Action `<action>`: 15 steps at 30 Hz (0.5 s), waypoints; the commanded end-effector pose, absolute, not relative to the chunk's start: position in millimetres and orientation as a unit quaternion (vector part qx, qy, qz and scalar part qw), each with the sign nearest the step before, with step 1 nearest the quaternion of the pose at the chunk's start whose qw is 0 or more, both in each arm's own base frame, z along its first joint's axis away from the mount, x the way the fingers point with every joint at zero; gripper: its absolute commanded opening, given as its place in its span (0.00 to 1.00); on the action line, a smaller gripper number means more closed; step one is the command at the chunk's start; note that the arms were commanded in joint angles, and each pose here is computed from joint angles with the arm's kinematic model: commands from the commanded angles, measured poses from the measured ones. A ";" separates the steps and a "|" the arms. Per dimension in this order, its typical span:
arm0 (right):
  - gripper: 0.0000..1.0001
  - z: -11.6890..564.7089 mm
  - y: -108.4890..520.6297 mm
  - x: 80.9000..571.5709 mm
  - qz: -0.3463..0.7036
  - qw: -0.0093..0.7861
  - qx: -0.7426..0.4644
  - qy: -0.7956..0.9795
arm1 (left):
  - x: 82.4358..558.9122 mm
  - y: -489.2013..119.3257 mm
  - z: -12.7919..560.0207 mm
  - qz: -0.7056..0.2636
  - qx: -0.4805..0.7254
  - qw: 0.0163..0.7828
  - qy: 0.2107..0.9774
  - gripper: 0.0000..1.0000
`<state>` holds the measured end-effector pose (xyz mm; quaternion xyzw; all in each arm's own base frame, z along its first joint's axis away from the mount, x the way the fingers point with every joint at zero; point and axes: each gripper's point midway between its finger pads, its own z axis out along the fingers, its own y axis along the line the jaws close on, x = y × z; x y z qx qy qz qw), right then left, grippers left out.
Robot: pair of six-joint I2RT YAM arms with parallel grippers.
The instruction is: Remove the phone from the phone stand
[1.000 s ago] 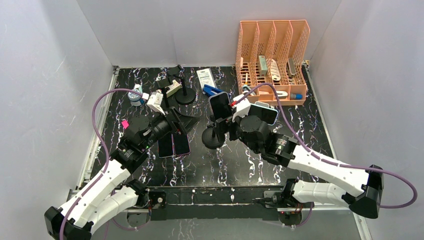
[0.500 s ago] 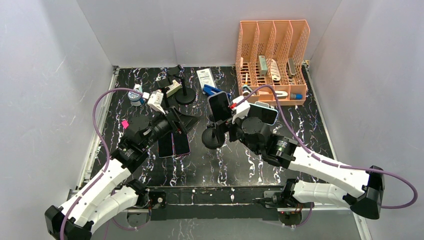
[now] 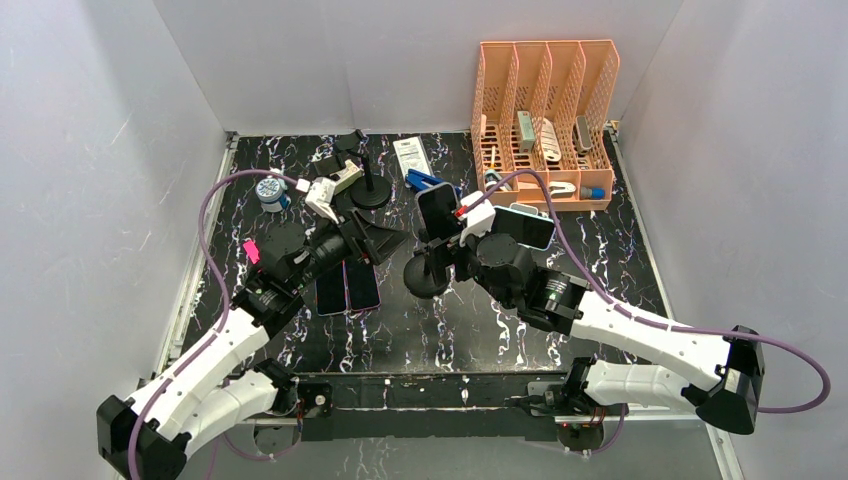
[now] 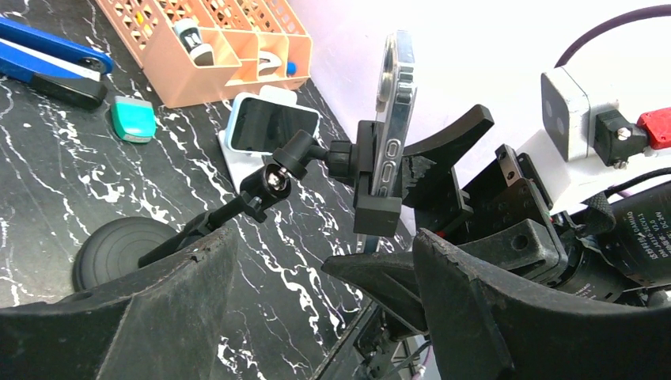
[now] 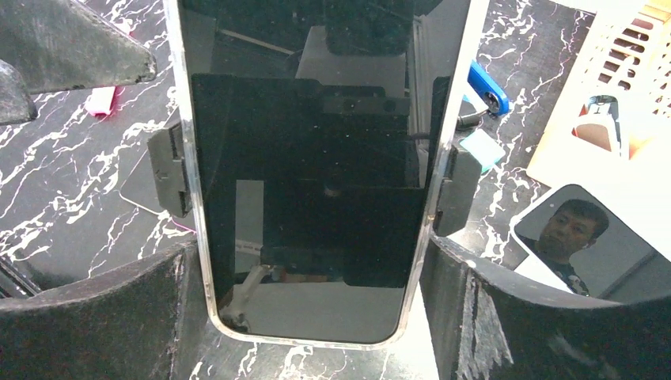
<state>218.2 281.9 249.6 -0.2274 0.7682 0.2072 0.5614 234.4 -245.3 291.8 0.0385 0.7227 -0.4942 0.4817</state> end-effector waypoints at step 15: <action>0.54 280.2 288.1 218.9 0.231 0.579 -0.214 0.752 | 239.2 -275.6 321.0 -0.562 0.074 0.464 0.680 0.77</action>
